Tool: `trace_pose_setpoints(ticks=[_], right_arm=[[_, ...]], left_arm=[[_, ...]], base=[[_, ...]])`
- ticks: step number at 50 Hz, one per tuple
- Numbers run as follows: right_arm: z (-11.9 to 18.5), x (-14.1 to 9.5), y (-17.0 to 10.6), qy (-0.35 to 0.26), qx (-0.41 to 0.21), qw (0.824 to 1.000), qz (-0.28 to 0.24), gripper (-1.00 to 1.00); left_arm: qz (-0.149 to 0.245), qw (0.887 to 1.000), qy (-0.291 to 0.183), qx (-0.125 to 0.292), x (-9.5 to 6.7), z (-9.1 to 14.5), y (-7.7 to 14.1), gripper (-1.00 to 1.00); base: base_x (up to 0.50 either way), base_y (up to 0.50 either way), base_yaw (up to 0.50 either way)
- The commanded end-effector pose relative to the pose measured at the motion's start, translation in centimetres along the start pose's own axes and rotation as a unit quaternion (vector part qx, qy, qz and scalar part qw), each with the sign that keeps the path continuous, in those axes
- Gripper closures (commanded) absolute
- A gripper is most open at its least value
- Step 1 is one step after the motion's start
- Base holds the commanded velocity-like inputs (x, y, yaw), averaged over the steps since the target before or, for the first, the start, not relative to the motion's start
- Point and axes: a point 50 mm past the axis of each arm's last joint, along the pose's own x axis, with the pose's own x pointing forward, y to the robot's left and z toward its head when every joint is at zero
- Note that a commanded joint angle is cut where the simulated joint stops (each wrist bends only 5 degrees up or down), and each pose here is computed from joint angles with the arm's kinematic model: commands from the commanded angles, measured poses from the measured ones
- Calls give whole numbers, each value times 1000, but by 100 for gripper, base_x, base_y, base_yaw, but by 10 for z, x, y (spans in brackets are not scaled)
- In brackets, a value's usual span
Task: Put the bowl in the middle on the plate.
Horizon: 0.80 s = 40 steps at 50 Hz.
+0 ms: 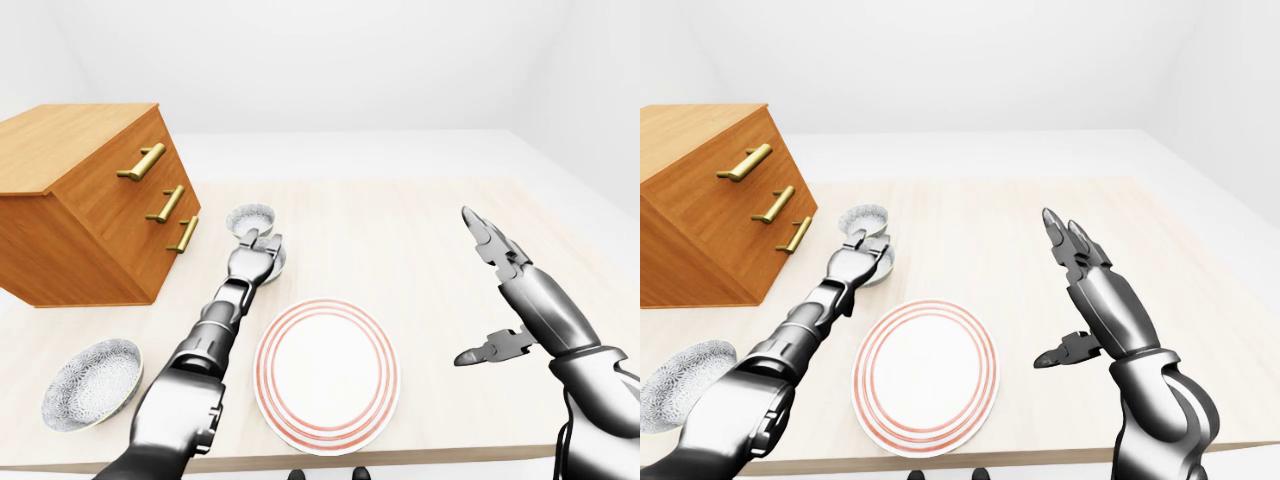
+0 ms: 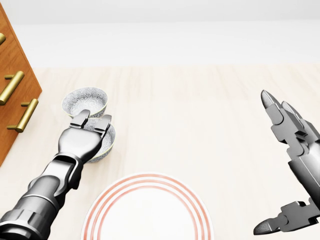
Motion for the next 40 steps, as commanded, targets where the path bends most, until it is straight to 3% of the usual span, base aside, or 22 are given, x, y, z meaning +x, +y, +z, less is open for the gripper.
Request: trace_pose_setpoints(ticks=[1,40], right_arm=[[0,0,0,-1,-1,1000,-1,-100],[0,0,0,0,0,1000,-1,-100]], left_arm=[[-17,1000,-4,1,-1,3,-6,-100],[-50,999,2,-6,-7,0,-20,-100]], base=[[0,0,0],[0,0,0]])
